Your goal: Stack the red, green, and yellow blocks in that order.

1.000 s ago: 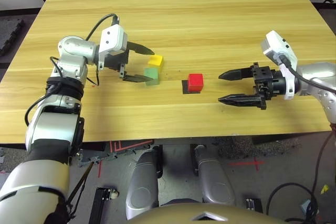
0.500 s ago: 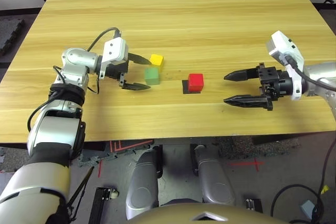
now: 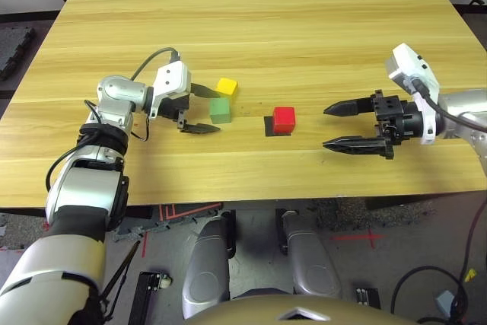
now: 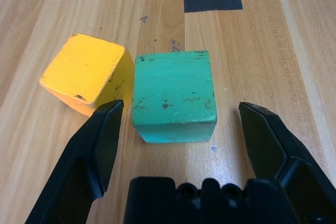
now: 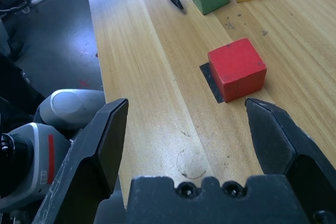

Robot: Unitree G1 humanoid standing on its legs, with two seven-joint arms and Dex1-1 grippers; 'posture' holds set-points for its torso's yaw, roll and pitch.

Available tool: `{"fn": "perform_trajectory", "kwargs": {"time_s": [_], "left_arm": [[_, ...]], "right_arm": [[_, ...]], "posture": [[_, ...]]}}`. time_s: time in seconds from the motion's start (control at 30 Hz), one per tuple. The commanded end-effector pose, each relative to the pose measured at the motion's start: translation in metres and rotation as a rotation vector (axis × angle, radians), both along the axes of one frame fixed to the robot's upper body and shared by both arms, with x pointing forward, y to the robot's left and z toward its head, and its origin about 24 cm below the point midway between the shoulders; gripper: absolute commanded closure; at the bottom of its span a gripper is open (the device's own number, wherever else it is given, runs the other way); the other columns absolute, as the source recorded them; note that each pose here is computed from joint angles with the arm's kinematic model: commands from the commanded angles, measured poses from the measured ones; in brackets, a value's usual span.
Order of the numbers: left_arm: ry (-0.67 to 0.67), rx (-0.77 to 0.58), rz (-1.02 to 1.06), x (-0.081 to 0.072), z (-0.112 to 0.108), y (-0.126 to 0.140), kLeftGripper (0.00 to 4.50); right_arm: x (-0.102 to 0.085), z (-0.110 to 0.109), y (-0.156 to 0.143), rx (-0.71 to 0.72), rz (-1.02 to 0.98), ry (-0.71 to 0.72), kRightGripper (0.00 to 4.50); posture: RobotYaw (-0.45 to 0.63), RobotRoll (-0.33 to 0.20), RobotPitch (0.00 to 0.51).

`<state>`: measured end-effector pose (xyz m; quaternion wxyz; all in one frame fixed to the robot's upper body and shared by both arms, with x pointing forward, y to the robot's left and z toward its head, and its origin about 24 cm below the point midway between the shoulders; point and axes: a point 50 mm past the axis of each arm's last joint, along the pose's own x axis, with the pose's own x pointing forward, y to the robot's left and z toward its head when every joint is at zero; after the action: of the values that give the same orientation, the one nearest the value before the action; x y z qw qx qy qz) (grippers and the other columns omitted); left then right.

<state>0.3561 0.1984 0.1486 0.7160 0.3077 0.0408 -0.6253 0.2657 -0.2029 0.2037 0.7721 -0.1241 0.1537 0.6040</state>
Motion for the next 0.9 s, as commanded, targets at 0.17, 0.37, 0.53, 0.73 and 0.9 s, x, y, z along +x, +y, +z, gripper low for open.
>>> {"fn": "perform_trajectory", "kwargs": {"time_s": [0.17, 0.37, 0.53, 0.73, 0.9], "left_arm": [[0.027, -0.021, 0.009, 0.002, -0.001, -0.004, 0.0], [0.054, -0.055, 0.018, 0.004, 0.002, -0.005, 0.91], [0.058, -0.062, 0.013, 0.003, 0.003, -0.006, 2.44], [0.054, -0.053, 0.003, 0.002, 0.005, -0.004, 2.43], [0.022, -0.047, -0.071, -0.003, 0.018, -0.007, 2.43]], "right_arm": [[0.0, -0.001, 0.0, -0.005, 0.001, -0.014, 0.03], [0.0, -0.003, 0.001, -0.009, 0.006, -0.018, 0.0], [0.0, -0.006, 0.002, -0.016, 0.01, -0.022, 0.0], [0.001, -0.005, 0.003, -0.014, 0.013, -0.024, 0.0], [0.002, -0.006, 0.002, -0.014, 0.011, -0.027, 0.0]], "posture": [[0.15, -0.033, 0.239], [0.15, -0.032, 0.238], [0.15, -0.029, 0.24], [0.16, -0.029, 0.239], [0.16, -0.026, 0.235]]}}
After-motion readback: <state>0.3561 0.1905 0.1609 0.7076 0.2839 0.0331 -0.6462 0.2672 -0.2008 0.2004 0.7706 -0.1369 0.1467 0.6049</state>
